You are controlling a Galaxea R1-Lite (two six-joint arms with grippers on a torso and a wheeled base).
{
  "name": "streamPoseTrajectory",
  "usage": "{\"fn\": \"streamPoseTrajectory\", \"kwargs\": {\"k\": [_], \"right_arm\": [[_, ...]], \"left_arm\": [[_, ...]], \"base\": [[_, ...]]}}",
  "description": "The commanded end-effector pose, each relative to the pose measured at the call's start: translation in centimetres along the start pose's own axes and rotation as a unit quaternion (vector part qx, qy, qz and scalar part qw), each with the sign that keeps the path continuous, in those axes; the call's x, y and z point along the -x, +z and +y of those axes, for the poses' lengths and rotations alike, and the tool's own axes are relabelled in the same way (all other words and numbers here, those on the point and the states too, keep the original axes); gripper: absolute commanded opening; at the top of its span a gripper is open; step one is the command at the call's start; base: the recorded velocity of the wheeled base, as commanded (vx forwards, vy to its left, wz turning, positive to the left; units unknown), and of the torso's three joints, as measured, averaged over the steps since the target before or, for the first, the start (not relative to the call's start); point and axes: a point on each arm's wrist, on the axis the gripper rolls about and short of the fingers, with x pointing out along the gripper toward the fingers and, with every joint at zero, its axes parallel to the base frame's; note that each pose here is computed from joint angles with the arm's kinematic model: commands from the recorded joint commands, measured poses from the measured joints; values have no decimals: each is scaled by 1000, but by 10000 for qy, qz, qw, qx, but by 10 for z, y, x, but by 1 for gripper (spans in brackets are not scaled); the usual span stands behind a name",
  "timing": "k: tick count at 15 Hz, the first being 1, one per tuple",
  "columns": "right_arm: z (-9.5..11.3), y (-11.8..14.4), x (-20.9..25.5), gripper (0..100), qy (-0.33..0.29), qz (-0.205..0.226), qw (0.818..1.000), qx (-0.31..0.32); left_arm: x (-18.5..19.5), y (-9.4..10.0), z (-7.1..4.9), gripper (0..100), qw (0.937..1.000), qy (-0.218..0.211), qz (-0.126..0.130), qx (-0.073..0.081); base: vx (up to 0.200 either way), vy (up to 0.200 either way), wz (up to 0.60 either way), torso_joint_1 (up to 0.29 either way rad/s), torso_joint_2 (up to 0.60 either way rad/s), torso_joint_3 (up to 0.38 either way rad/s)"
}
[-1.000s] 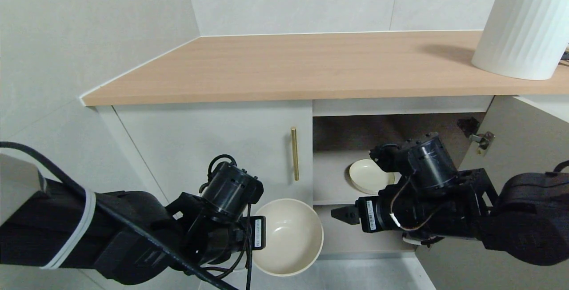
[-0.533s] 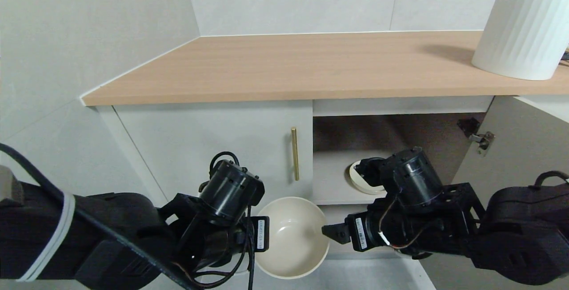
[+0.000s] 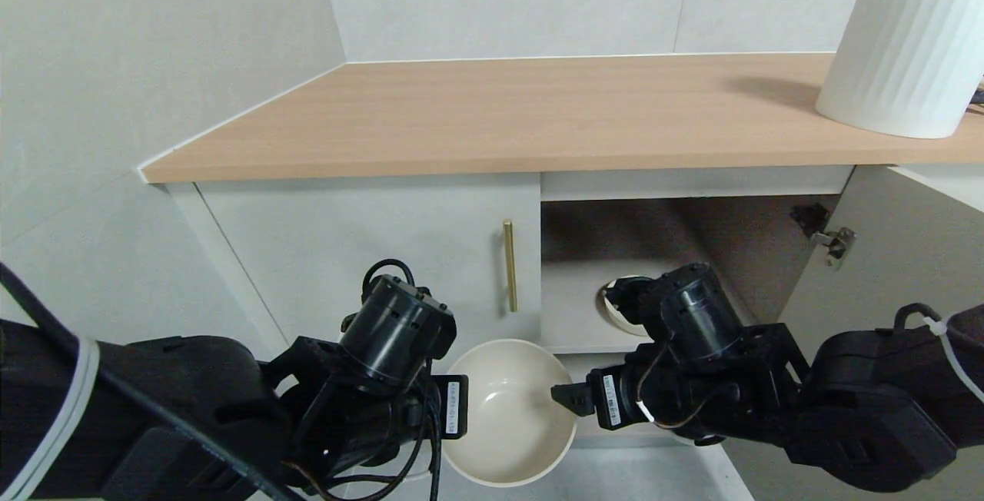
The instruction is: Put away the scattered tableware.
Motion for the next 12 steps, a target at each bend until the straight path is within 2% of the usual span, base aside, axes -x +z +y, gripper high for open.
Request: {"fn": "streamPoseTrajectory", "kwargs": {"k": [1, 2, 3, 12], "right_arm": [[0, -2, -3, 100, -10, 45, 10000, 7], [0, -3, -5, 100, -22, 73, 10000, 10], [0, -3, -5, 0, -25, 80, 10000, 10], [-1, -3, -5, 0, -41, 82, 10000, 14]], "left_arm": [[0, -1, 0, 0, 10000, 3, 13, -10], [-2, -2, 0, 0, 10000, 19, 38, -34], [-1, -1, 0, 0, 10000, 21, 28, -32], [-2, -2, 0, 0, 10000, 23, 44, -36]], "base": [[0, 0, 0, 0, 0, 0], [0, 0, 0, 0, 0, 0], [0, 0, 0, 0, 0, 0], [0, 0, 0, 0, 0, 0]]}}
